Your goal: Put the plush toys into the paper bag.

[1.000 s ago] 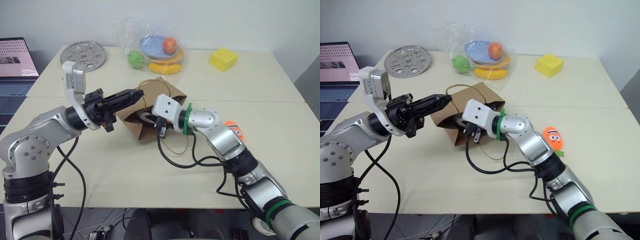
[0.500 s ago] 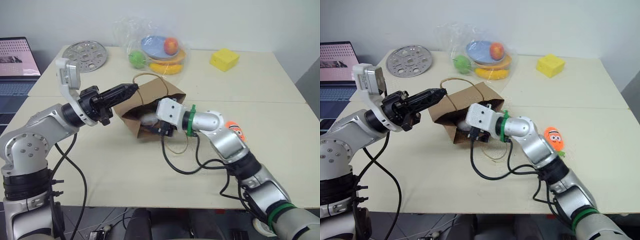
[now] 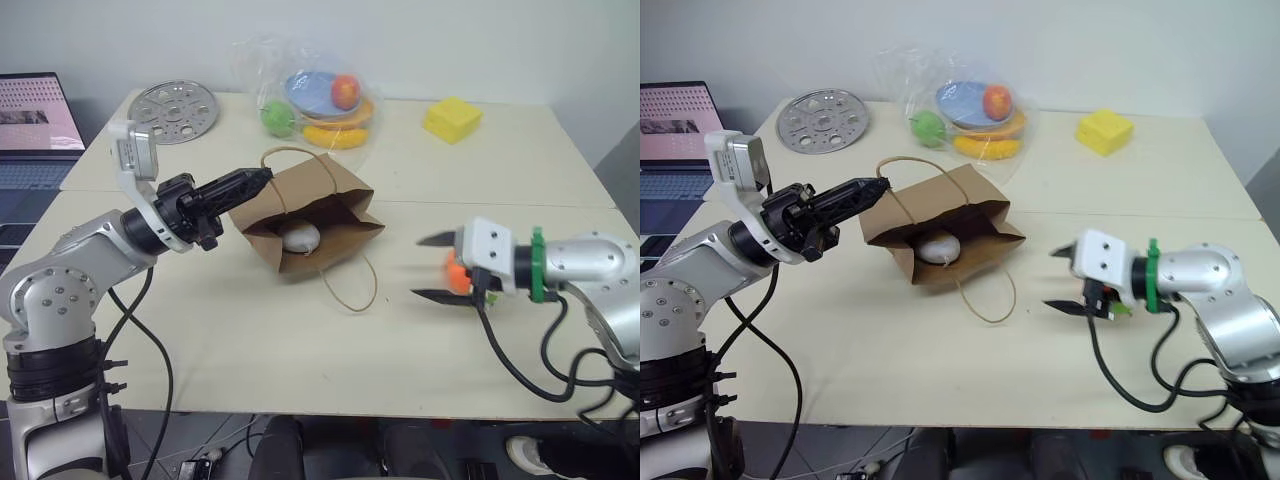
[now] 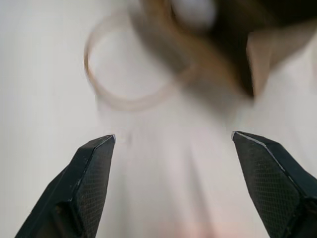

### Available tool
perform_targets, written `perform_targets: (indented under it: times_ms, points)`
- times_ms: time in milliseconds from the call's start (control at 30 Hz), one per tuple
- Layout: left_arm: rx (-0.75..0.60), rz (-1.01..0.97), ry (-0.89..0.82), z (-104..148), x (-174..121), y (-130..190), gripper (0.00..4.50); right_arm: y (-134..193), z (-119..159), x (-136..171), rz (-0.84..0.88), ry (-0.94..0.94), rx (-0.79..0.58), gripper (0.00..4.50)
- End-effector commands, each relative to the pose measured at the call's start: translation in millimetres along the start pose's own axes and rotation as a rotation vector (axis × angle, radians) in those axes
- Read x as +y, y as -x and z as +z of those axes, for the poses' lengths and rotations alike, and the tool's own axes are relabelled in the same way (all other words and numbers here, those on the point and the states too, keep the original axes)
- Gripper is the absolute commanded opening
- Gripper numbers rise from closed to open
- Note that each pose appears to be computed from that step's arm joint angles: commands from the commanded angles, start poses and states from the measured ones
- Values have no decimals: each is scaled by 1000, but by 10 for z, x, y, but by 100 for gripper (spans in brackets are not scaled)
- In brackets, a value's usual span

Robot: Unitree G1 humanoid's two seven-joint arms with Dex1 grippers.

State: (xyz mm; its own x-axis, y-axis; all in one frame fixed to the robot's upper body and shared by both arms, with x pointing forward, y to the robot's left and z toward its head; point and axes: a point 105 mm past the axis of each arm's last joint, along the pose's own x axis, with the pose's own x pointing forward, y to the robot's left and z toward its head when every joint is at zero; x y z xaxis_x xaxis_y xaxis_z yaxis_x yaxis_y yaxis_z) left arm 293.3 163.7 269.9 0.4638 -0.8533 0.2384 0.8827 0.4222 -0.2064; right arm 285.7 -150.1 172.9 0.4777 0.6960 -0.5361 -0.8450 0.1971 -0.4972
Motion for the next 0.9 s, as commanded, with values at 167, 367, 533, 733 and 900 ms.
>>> perform_targets:
  times_ms: [167, 367, 533, 733, 900]
  points:
    - [-18, -17, -53, 98, -64, 3, 0, 38, -671, -251, -180, 123, 283, 394]
    - [-19, -13, -57, 103, -74, 14, 0, 19, -855, -241, -168, 162, 351, 301]
    - [-20, -12, -62, 116, -81, 20, 0, 2, -781, -311, -207, 141, 304, 134]
    - [-26, -14, -63, 143, -79, 15, 0, 22, -402, -185, -92, 99, 125, 1]
    - [-12, -38, -65, 142, -111, -7, 0, 35, 446, 113, 113, 28, -190, 1]
